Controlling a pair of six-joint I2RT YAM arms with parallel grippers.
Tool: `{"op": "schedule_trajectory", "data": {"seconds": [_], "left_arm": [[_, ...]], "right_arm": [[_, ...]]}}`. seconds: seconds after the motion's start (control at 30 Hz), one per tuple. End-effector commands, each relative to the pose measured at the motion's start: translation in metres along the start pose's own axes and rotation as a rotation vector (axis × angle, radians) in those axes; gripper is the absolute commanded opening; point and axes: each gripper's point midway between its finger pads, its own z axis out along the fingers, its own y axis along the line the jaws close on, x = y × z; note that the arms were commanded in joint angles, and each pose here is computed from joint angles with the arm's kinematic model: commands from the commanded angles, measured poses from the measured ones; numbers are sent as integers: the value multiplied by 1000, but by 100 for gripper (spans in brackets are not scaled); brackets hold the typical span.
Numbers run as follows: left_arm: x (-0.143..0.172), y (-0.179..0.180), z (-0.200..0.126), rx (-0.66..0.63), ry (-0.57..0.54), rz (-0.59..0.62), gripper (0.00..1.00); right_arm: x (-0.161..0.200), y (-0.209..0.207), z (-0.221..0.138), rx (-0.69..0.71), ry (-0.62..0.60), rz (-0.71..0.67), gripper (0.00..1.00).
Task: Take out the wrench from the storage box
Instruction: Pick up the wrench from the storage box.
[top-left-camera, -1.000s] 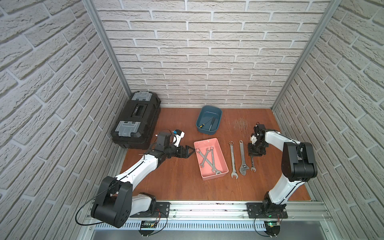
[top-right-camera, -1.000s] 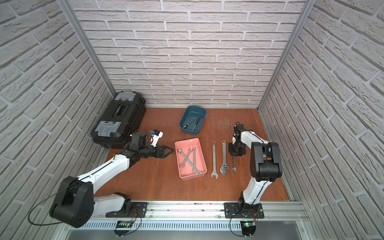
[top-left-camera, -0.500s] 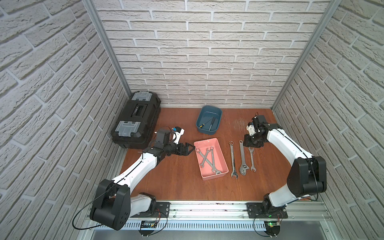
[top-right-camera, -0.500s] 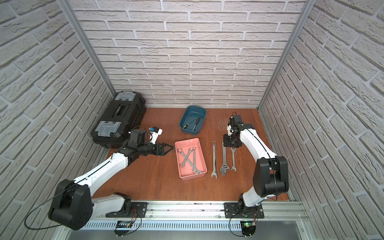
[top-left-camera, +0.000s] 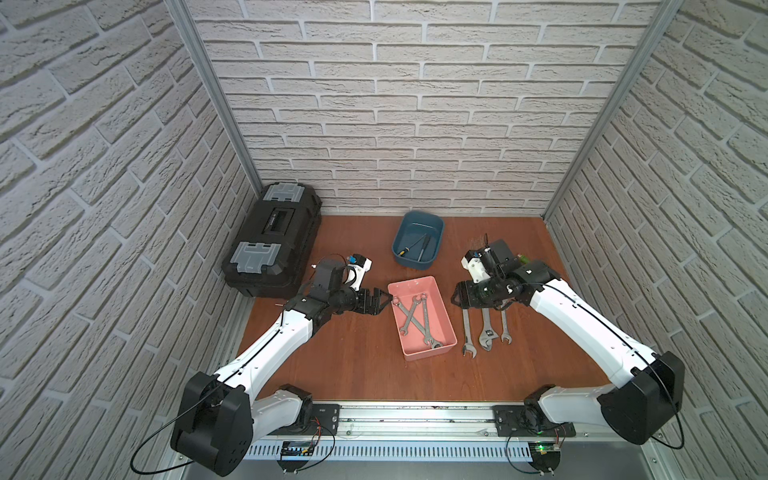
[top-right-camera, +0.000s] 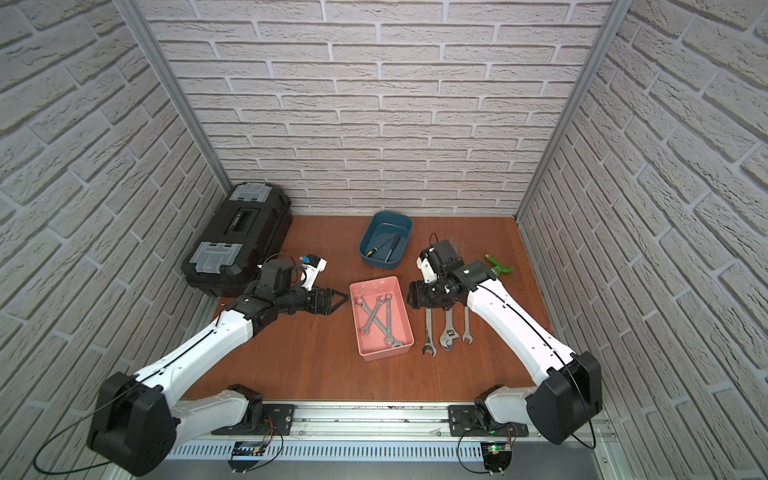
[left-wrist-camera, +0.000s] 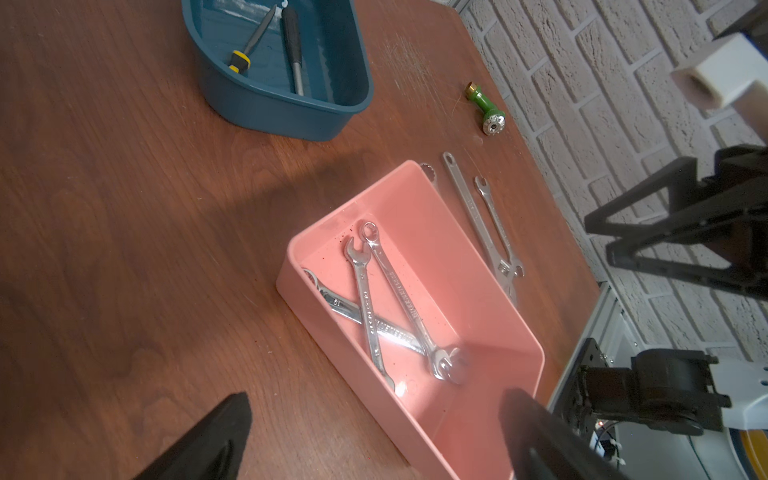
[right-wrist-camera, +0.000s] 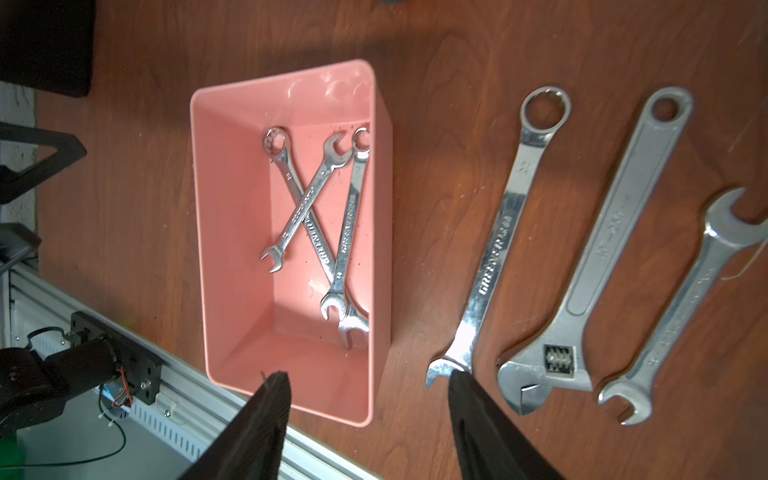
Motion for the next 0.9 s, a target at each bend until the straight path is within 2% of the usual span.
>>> {"op": "schedule_trajectory", "data": {"seconds": [0.0,0.3,0.43,0.87], "left_arm": [[-9,-6,-4,-7,-34,21,98],[-2,-4,-5,-24,-46,15,98],[1,-2,-9,-38,-54,8,98],[9,2,-9,-57,-56,0,98]], "right_arm": [[5,14,7,2,-6,41,66],[4,48,50,115,29,-28,62],[0,55,70,115,29,-29,60],[-11,31,132,309,88,-4,46]]}}
